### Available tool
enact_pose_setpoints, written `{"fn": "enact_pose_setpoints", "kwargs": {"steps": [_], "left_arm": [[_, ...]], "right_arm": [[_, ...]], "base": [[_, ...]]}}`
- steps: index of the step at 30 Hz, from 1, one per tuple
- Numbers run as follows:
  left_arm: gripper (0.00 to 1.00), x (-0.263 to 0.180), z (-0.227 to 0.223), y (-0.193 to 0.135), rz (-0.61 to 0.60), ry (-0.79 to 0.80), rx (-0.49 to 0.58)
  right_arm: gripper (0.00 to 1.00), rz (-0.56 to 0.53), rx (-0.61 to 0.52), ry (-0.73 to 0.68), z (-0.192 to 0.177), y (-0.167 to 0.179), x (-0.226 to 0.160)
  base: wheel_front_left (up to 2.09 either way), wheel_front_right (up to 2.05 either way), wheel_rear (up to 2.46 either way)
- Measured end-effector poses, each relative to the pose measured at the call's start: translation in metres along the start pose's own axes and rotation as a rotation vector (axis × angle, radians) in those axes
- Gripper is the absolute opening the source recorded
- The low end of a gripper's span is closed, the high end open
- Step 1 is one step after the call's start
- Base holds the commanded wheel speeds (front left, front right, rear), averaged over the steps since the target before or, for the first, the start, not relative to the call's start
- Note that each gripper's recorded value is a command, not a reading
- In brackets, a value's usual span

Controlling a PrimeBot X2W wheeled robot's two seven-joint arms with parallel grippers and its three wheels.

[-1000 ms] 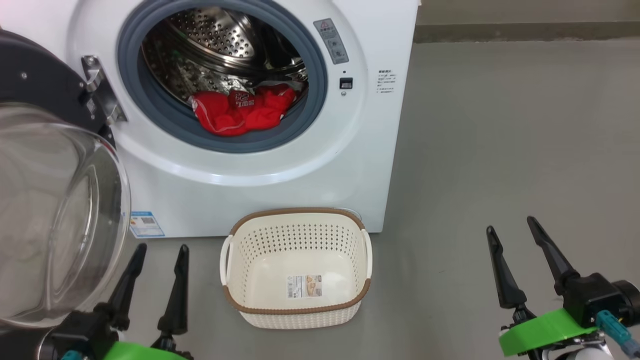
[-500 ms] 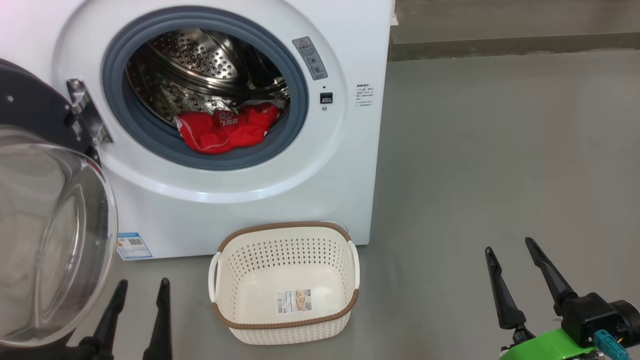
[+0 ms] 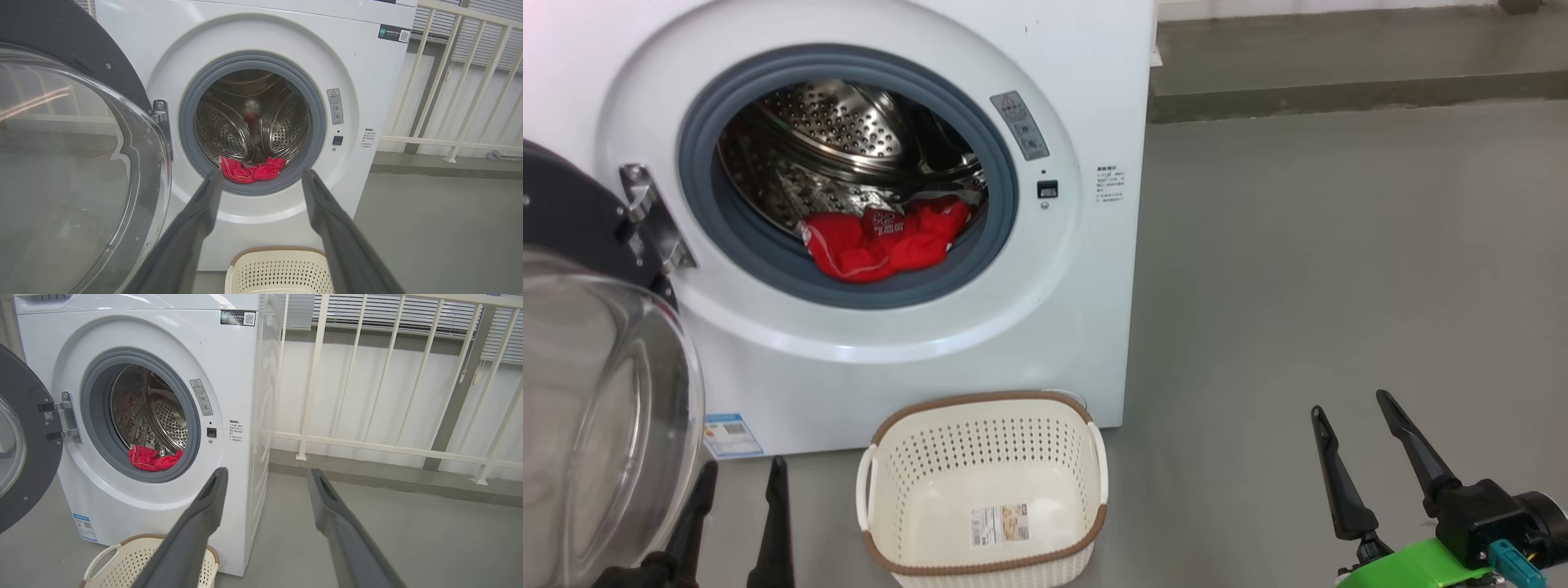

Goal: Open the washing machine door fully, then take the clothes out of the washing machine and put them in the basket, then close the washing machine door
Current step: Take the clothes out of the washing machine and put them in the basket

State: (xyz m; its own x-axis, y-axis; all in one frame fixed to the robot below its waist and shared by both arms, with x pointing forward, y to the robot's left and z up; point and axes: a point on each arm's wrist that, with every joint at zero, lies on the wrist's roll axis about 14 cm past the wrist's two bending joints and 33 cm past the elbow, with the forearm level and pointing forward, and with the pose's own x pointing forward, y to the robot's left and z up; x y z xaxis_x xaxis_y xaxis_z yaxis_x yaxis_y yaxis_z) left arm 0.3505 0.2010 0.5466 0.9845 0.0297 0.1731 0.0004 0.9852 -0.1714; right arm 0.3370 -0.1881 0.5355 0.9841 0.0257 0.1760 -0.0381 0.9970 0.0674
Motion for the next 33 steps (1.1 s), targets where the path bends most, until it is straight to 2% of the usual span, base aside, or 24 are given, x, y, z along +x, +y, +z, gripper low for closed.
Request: {"fn": "enact_pose_setpoints", "kwargs": {"steps": [6,13,33], "left_arm": [[1.0,0.001,0.002,-0.001,0.001,-0.009,-0.026],[1.0,0.0,0.004,-0.003,0.002,-0.018,-0.034],[1.0,-0.004,-0.001,-0.001,0.014,-0.001,-0.017]], "right_arm": [[1.0,0.006,0.003,0.009,-0.003,0.002,0.0],[1.0,0.01,0.005,0.014,-0.004,0.004,0.0],[1.0,0.031,0.009,0.016,-0.005,0.01,0.002]], "base": [[1.77,-1.76,-0.01],[0.9,-0.9,0.0],[0.05,-0.05,0.0]]}}
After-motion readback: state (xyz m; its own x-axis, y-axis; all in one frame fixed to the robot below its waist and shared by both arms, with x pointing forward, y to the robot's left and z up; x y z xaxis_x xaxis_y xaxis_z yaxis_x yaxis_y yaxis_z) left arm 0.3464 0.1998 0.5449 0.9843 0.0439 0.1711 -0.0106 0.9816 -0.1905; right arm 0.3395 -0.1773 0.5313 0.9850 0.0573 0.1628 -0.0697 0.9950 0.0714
